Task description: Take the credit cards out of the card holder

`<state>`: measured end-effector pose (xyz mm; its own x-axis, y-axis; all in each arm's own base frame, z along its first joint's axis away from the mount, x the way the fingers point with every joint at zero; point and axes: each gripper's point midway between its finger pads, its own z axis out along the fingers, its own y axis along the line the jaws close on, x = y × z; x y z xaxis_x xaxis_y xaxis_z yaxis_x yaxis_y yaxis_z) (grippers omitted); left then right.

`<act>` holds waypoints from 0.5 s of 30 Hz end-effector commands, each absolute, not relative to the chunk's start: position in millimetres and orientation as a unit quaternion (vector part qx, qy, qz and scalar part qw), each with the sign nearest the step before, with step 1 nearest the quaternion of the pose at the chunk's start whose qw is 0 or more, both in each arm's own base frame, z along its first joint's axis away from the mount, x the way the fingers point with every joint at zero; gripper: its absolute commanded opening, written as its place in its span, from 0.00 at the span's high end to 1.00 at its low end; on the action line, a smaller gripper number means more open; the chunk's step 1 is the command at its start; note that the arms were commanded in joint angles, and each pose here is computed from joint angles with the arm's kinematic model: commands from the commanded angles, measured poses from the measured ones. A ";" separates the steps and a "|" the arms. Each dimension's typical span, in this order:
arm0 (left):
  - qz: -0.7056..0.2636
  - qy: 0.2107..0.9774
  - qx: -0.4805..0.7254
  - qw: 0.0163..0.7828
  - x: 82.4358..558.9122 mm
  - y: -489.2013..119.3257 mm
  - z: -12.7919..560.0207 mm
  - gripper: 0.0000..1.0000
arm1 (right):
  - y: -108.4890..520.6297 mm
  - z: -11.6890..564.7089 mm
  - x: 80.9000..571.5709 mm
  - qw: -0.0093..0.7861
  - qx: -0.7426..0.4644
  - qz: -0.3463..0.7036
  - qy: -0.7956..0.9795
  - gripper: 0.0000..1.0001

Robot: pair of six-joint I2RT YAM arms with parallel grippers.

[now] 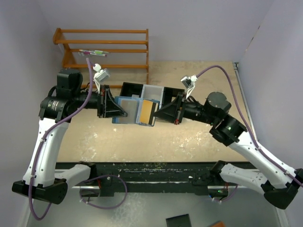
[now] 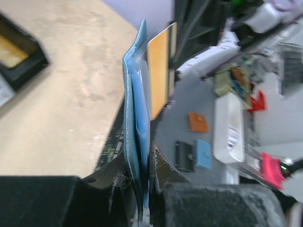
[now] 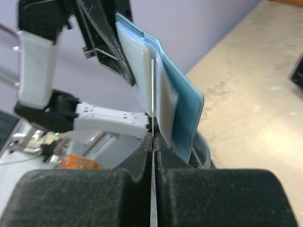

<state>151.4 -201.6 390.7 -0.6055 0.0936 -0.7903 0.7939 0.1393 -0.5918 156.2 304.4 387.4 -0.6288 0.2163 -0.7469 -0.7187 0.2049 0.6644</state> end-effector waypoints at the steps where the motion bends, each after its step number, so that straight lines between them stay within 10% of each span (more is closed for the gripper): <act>1: -0.437 0.752 0.311 0.382 191.4 -182.2 367.3 1.00 | 271.8 386.7 169.2 0.433 -0.171 0.528 0.710 1.00; 15: -0.281 0.809 0.284 0.431 226.6 -142.7 336.2 1.00 | 196.7 267.4 241.0 0.386 -0.040 0.210 0.898 1.00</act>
<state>221.0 -156.0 330.0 -0.5437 0.1814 -0.8195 0.7016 0.6341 -0.3251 214.4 236.1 305.0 -0.6783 0.1318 -0.7228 -0.4260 0.7310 0.5331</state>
